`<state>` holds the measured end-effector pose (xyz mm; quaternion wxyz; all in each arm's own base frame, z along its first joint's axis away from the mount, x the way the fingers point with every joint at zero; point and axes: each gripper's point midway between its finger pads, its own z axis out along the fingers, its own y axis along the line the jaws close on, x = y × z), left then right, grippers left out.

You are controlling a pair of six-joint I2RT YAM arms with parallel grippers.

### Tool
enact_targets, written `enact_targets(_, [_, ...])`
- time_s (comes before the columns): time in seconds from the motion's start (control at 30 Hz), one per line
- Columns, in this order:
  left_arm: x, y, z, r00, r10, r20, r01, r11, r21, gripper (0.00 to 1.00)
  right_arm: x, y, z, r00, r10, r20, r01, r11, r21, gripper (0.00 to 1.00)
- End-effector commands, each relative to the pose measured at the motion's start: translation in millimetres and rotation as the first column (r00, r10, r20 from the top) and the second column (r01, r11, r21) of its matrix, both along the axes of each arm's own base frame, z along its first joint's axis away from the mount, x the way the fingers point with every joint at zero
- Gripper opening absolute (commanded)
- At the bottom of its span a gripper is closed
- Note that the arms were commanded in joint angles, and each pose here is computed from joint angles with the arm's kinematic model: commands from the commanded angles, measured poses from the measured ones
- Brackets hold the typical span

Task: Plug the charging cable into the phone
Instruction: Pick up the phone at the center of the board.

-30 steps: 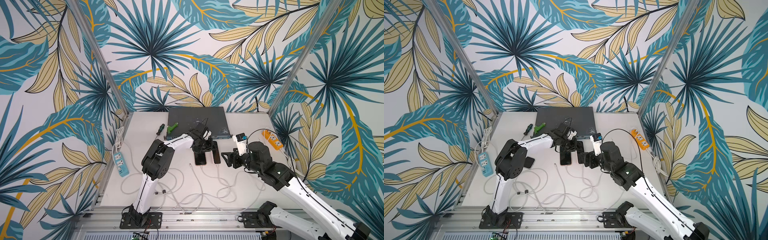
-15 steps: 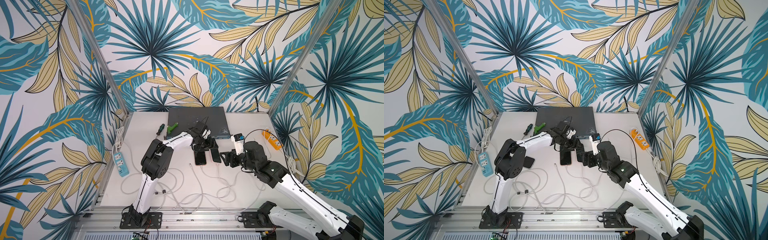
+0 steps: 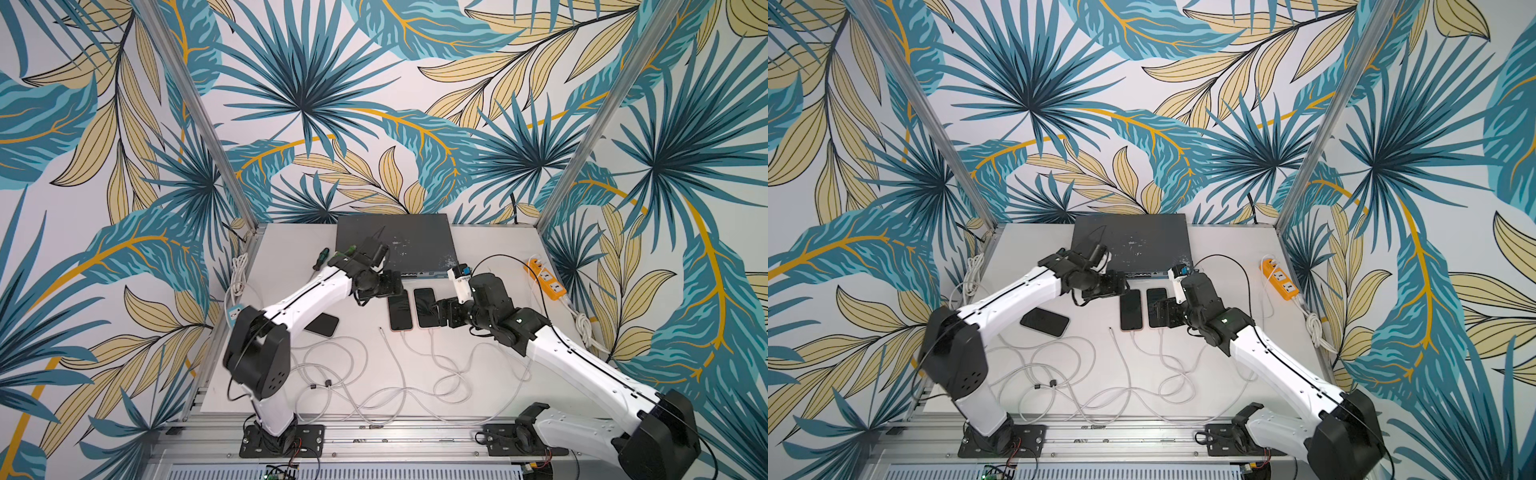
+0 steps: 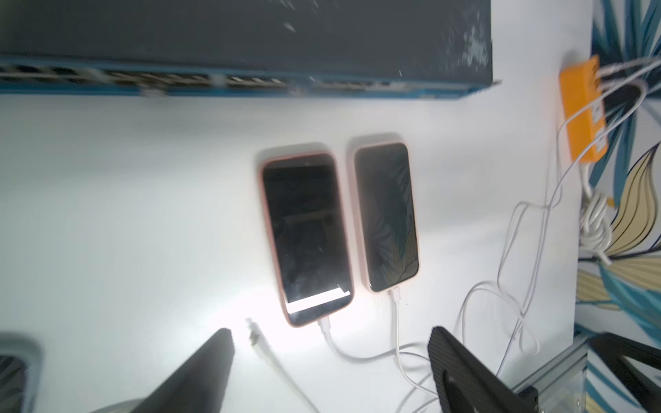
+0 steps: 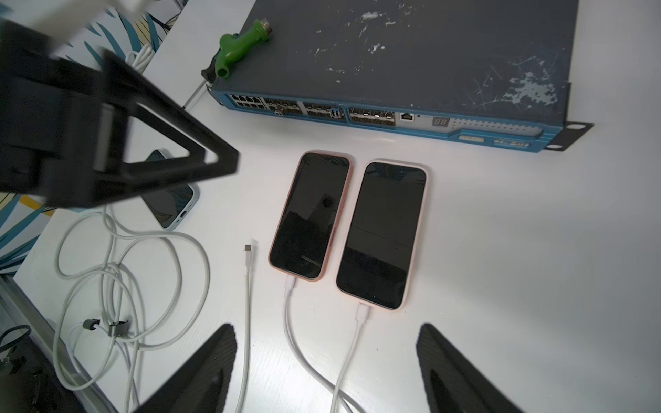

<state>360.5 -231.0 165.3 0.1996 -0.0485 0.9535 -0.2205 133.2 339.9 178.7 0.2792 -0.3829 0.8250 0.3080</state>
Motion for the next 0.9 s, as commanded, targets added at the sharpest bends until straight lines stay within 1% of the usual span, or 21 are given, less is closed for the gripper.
enact_targets(0.0, [-10,74,-3,0.972,0.236,-0.002,-0.235,0.971,0.049,0.89,-8,34,-1,0.991,0.121,-0.052,-0.120,0.993,0.022,0.80])
enact_targets(0.1, [-28,115,-12,0.938,0.345,-0.021,-0.344,0.938,0.041,0.89,-12,64,-23,0.967,0.219,-0.133,-0.228,0.972,-0.056,0.77])
enact_targets(0.13, [-33,128,-15,0.921,0.388,-0.025,-0.387,0.921,0.043,0.91,-11,75,-30,0.958,0.242,-0.157,-0.256,0.963,-0.081,0.75])
enact_targets(0.2, [-42,149,-23,0.887,0.461,-0.034,-0.460,0.887,0.047,0.93,-10,94,-42,0.941,0.269,-0.206,-0.299,0.945,-0.130,0.72])
enact_targets(0.27, [-48,164,-33,0.857,0.514,-0.048,-0.511,0.857,0.068,0.94,-8,111,-51,0.930,0.284,-0.234,-0.325,0.933,-0.155,0.71])
enact_targets(0.3, [-52,171,-39,0.836,0.545,-0.062,-0.539,0.838,0.089,0.97,-8,118,-55,0.925,0.289,-0.245,-0.332,0.929,-0.161,0.71])
enact_targets(0.33, [-55,177,-45,0.817,0.572,-0.078,-0.564,0.820,0.100,0.98,-9,124,-57,0.920,0.296,-0.258,-0.343,0.925,-0.161,0.71])
enact_targets(0.43, [-63,188,-62,0.777,0.617,-0.125,-0.606,0.787,0.114,0.98,-12,140,-63,0.899,0.332,-0.285,-0.389,0.905,-0.174,0.72])
enact_targets(0.57, [-62,203,-74,0.730,0.677,-0.092,-0.662,0.734,0.152,0.98,-11,152,-72,0.885,0.355,-0.301,-0.424,0.881,-0.209,0.72])
enact_targets(0.63, [-58,205,-83,0.715,0.690,-0.113,-0.666,0.722,0.188,0.99,-14,155,-74,0.877,0.366,-0.311,-0.438,0.875,-0.208,0.72])
enact_targets(0.77, [-49,201,-95,0.687,0.700,-0.192,-0.651,0.712,0.264,1.00,-21,153,-74,0.873,0.374,-0.313,-0.445,0.874,-0.197,0.72])
enact_targets(0.87, [-47,204,-101,0.643,0.735,-0.216,-0.670,0.676,0.307,1.00,-22,148,-78,0.881,0.359,-0.308,-0.427,0.883,-0.195,0.73])
